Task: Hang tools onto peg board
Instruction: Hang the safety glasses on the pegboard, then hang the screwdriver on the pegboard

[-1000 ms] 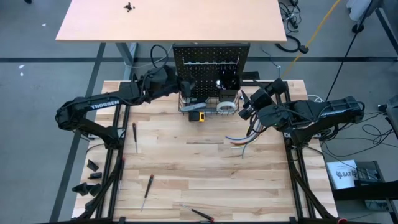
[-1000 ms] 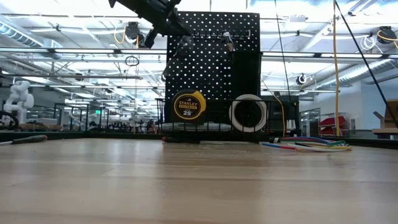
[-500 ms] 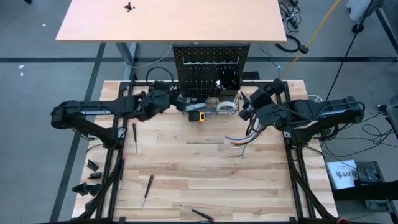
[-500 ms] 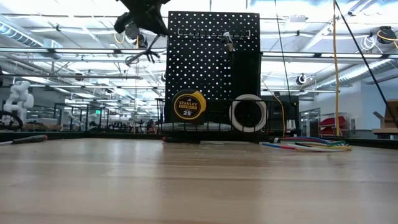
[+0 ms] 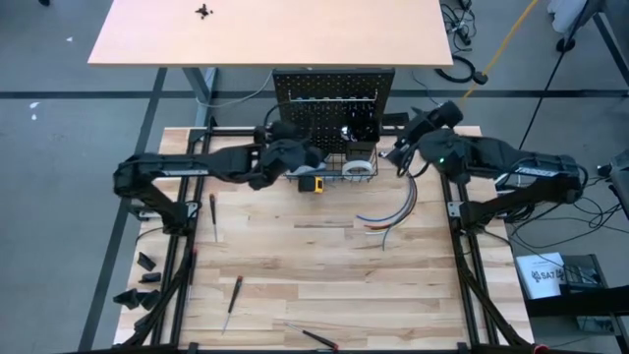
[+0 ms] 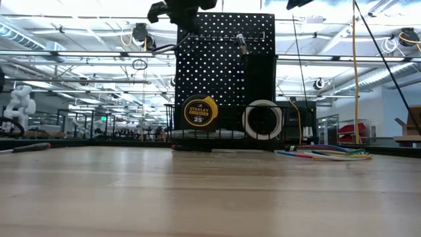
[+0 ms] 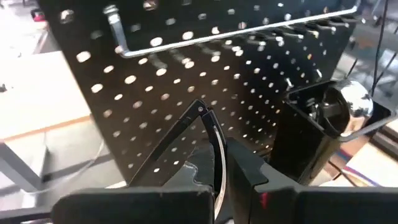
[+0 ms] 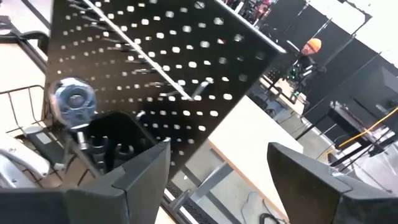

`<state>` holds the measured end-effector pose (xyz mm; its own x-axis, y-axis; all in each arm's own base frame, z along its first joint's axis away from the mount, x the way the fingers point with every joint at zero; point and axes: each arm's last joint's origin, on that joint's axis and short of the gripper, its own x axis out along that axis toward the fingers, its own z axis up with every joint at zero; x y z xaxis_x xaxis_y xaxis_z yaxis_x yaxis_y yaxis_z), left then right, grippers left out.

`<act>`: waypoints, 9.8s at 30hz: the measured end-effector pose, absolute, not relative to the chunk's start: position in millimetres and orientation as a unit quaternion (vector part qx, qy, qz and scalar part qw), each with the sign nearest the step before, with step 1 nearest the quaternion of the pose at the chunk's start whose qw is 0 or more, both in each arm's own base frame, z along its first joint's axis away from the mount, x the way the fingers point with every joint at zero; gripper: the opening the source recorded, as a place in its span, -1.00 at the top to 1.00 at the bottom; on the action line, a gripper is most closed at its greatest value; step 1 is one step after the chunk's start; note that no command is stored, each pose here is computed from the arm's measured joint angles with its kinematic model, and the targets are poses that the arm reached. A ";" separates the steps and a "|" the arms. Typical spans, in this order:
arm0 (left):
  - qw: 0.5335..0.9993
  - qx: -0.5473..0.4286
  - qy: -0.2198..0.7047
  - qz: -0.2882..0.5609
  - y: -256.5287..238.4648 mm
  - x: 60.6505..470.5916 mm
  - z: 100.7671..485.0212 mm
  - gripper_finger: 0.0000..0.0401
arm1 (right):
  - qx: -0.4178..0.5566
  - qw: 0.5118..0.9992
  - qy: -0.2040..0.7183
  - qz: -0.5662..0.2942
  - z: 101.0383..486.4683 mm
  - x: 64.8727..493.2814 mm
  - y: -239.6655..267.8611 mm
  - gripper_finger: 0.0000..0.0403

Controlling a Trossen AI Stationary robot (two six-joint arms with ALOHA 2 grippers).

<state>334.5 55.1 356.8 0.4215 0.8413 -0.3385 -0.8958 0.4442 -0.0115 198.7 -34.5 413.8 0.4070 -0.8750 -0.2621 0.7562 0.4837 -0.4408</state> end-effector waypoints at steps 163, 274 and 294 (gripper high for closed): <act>0.916 -0.180 0.290 0.211 18.5 139.5 347.1 0.09 | 0.162 0.979 0.000 -0.124 435.3 255.2 -84.3 -0.30; 0.943 -0.312 0.078 -0.084 59.7 220.4 267.6 0.86 | 0.155 0.966 0.203 -0.027 355.3 334.0 -21.7 -0.30; 0.961 -0.256 -0.077 -0.072 33.7 227.9 295.7 0.86 | 0.175 0.984 0.024 -0.034 381.8 349.9 -30.2 -0.30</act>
<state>227.9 33.7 295.7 0.9776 -0.0994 0.1858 0.1787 0.8582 -0.4812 349.9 -30.2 381.8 0.9966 -0.0575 -0.0589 0.0743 0.9363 0.3434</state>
